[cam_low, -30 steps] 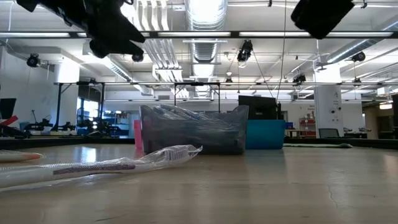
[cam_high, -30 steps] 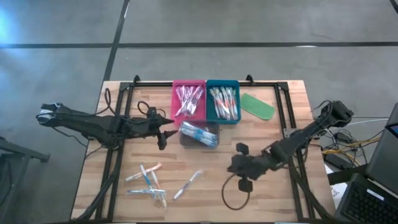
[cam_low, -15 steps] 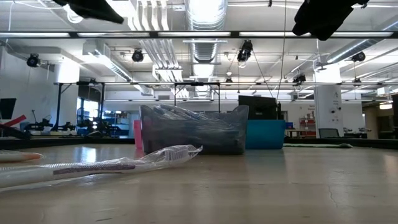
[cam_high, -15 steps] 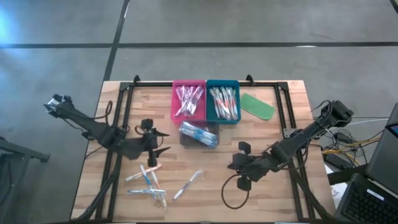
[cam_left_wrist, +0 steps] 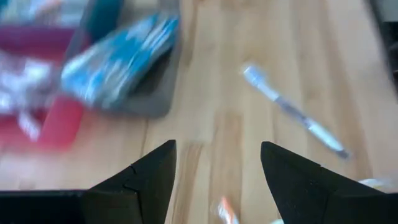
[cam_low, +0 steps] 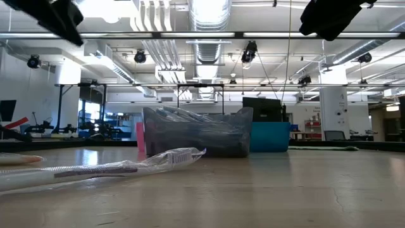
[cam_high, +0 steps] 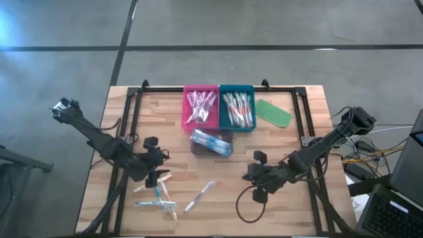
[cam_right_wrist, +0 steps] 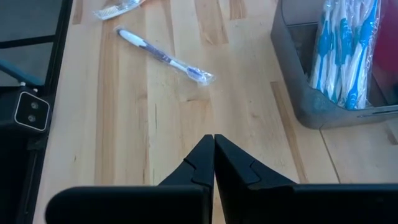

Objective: Pick & Place Toothbrushes
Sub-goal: Put the orange toothbrush into the blue bin

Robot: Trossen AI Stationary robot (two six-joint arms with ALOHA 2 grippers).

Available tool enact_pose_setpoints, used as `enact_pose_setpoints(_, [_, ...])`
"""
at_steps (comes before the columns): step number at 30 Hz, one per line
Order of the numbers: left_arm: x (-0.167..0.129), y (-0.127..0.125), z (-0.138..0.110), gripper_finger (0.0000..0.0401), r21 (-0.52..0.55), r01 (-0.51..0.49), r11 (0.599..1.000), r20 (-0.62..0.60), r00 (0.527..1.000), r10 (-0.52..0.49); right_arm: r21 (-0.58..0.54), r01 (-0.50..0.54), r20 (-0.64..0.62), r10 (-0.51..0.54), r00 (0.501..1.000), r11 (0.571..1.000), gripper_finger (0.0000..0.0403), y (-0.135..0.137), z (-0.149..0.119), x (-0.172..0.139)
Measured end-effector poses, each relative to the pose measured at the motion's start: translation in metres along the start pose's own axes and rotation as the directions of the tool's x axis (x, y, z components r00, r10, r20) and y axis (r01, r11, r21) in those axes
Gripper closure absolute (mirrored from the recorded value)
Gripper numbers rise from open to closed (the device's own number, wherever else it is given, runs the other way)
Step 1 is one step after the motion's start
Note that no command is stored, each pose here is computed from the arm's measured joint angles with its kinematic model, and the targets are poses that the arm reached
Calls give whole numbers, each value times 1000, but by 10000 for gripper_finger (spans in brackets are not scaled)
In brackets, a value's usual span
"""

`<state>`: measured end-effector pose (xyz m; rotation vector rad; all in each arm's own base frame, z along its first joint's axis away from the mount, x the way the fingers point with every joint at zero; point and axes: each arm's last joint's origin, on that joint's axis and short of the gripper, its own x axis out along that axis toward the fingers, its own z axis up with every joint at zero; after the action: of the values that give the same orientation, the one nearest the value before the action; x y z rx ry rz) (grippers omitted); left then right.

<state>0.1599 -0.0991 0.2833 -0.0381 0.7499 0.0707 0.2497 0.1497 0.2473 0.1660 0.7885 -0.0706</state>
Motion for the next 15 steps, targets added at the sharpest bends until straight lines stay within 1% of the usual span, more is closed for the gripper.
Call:
enact_pose_setpoints(3, [6, 1, -8, 163, -66, -61, 996, -89, 995, 55, 2, 1, 0, -1, 1000, 1000, 394, 0, 0, 0])
enact_pose_setpoints(6, [14, -1, -15, 163, -70, -101, 992, -190, 978, 86, 2, 2, 0, -2, 1000, 1000, 394, -1, 0, 0])
enact_pose_setpoints(8, [20, -4, -19, 163, -65, -95, 993, -252, 965, 76, 2, 1, 0, -1, 1000, 1000, 394, -1, 0, 0])
enact_pose_setpoints(11, [31, -12, -23, 163, -56, -56, 997, -345, 938, 33, 2, 2, 0, -2, 1000, 1000, 394, -1, 0, 0])
enact_pose_setpoints(15, [47, -22, -31, 163, -89, -36, 995, -472, 882, -10, 2, 1, 0, -1, 1000, 1000, 394, -1, 0, 0])
